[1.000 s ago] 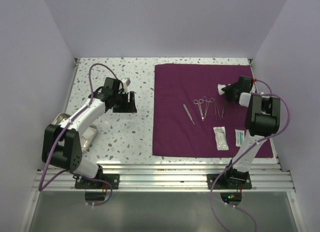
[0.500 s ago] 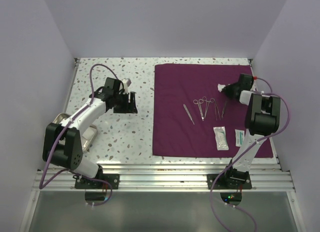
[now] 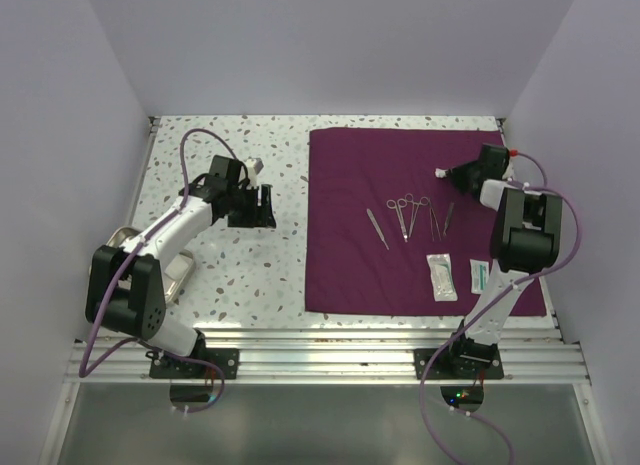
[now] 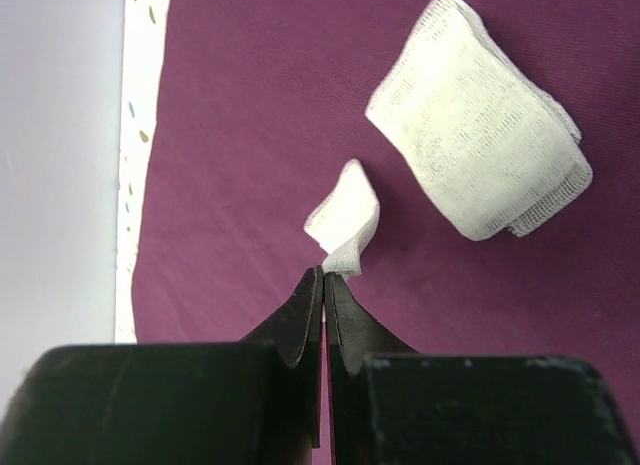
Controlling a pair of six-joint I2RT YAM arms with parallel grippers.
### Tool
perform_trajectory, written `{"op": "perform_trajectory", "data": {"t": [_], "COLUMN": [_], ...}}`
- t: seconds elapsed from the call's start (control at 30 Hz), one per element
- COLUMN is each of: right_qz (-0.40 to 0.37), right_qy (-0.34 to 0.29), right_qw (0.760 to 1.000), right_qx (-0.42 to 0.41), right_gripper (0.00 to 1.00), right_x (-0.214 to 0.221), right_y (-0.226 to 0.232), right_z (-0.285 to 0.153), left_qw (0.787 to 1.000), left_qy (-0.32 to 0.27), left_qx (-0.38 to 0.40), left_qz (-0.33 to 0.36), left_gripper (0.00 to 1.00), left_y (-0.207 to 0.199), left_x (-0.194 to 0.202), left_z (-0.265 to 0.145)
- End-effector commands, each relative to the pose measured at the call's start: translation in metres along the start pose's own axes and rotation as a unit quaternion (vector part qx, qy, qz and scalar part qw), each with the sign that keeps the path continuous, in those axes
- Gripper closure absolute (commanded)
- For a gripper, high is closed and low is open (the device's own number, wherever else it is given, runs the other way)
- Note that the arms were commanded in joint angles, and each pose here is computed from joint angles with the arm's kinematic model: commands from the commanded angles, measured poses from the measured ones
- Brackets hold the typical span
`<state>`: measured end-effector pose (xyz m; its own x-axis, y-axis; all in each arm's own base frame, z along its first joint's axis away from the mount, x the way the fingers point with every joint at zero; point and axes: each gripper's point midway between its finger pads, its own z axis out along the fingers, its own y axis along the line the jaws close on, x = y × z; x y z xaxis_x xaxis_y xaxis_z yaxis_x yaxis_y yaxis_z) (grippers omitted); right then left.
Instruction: Prepare the surgical pack
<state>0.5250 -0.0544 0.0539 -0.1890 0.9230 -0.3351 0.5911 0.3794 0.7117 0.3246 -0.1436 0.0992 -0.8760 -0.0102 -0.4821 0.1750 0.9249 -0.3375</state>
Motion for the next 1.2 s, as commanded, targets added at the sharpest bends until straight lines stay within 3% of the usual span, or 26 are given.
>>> {"op": "perform_trajectory", "data": {"t": [0.0, 0.23, 0.47, 1.17], "right_qz": [-0.003, -0.003, 0.002, -0.017], "right_qy": [-0.057, -0.086, -0.105, -0.067], "right_qw": [0.996, 0.991, 0.991, 0.998], "right_qx": [-0.071, -0.100, -0.082, -0.011], "right_gripper": [1.00, 1.00, 1.00, 1.00], "right_x": [-0.039, -0.056, -0.074, -0.052], "right_y": [0.057, 0.068, 0.049, -0.019], "right_z": [-0.025, -0.035, -0.037, -0.002], "left_qw": [1.000, 1.000, 1.000, 1.000], "left_qy": [-0.016, -0.013, -0.008, 0.004], "left_qx": [0.015, 0.014, 0.017, 0.023], "left_qz": [0.017, 0.017, 0.017, 0.014], "left_gripper": [0.32, 0.32, 0.32, 0.32], "left_y": [-0.005, -0.004, -0.004, -0.004], "left_x": [-0.011, -0.010, -0.009, -0.006], "left_z": [0.002, 0.004, 0.006, 0.014]}}
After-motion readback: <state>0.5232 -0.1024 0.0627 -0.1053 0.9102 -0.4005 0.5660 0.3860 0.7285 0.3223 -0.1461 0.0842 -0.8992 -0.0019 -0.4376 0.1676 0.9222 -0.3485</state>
